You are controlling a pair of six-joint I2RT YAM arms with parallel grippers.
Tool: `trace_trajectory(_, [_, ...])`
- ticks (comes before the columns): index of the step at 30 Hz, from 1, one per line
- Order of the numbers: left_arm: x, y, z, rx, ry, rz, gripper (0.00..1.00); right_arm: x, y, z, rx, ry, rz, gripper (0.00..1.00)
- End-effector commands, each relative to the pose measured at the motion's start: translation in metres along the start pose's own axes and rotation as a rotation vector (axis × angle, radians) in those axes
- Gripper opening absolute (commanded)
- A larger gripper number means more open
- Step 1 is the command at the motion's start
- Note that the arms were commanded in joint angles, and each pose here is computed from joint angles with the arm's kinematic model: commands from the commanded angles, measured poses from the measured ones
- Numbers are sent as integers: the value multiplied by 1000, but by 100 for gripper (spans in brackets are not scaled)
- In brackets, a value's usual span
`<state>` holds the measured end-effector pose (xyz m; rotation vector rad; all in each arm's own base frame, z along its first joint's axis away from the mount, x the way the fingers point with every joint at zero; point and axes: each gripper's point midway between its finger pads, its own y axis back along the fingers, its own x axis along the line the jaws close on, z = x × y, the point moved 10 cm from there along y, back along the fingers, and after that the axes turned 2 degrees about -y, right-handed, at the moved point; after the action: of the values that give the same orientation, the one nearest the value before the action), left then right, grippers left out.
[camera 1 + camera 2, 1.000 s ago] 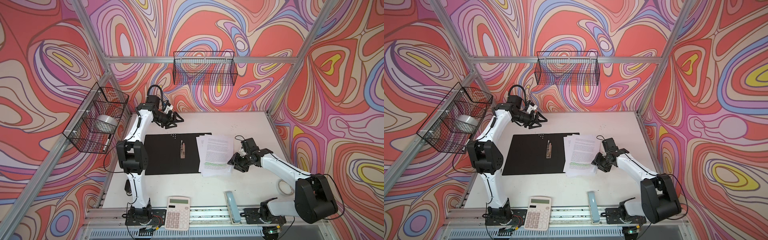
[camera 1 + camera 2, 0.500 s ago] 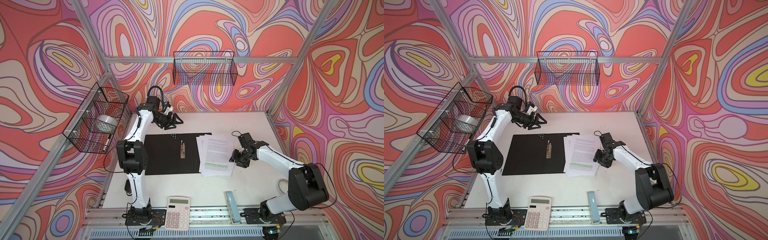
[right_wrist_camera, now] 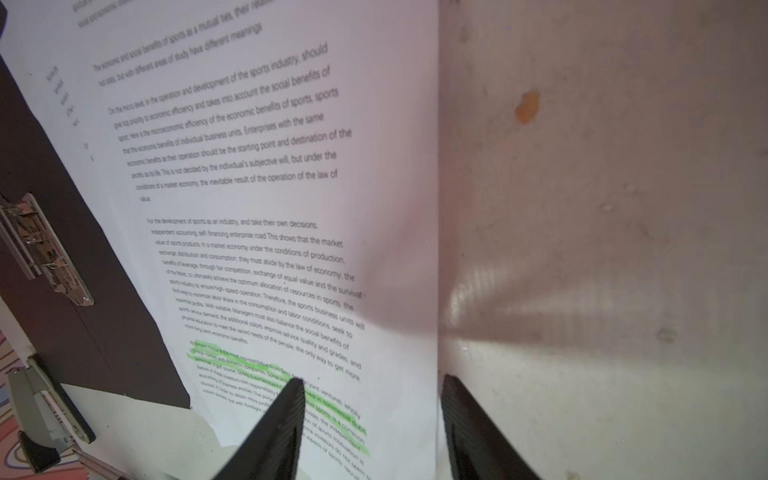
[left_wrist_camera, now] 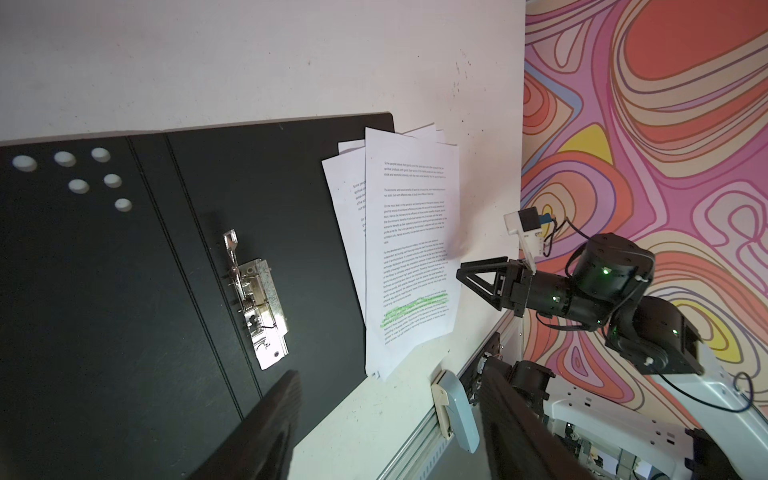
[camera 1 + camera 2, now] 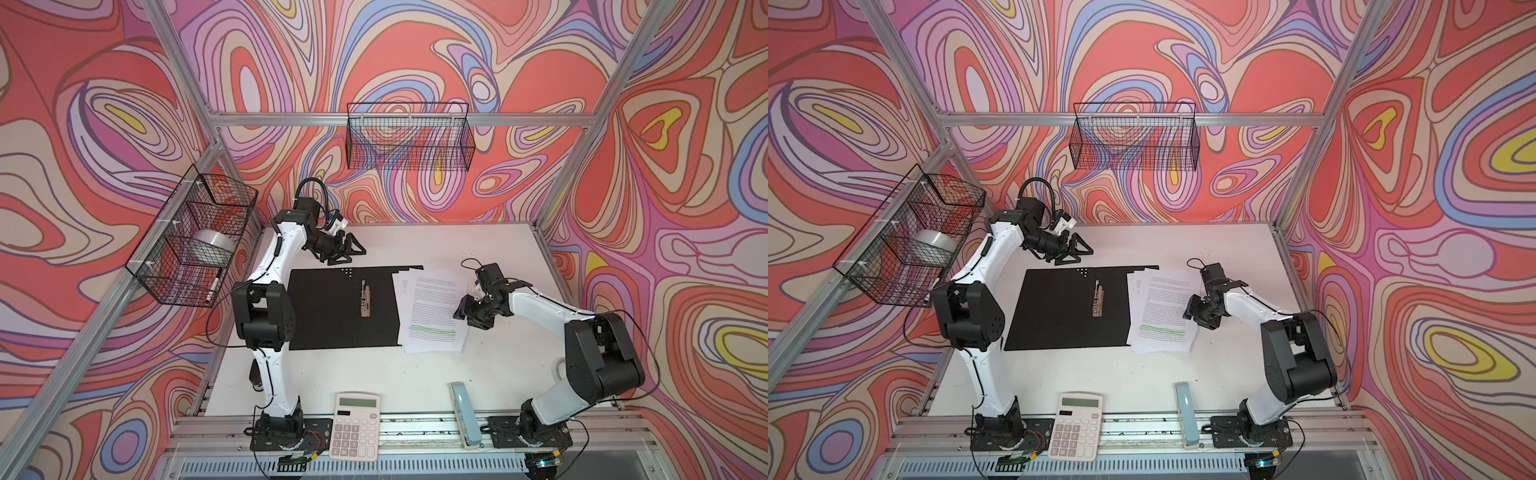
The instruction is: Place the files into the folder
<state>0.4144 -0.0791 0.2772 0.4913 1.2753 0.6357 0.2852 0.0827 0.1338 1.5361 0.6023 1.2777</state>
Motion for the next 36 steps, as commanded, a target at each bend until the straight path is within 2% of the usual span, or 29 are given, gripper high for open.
trace_trajectory(1, [-18, 17, -11, 10, -57, -40, 69, -9, 0, -1, 16, 20, 95, 56])
trace_trajectory(13, [-26, 24, -20, 19, -62, -47, 69, -15, -8, -7, 75, 51, 220, 54])
trace_trajectory(19, [-24, 22, -21, 26, -43, -53, 69, -18, -7, -15, 79, 50, 277, 48])
trace_trajectory(24, [-24, 22, -21, 26, -38, -54, 69, -19, -6, -19, 74, 45, 307, 40])
trace_trajectory(30, [-24, 22, -21, 24, -35, -55, 69, -18, 1, -20, 58, 42, 329, 24])
trace_trajectory(34, [-24, 21, -22, 27, -34, -57, 68, -17, 3, -17, 65, 47, 329, 8])
trace_trajectory(36, [-24, 22, -22, 25, -35, -54, 68, -15, 5, -15, 70, 58, 323, 5])
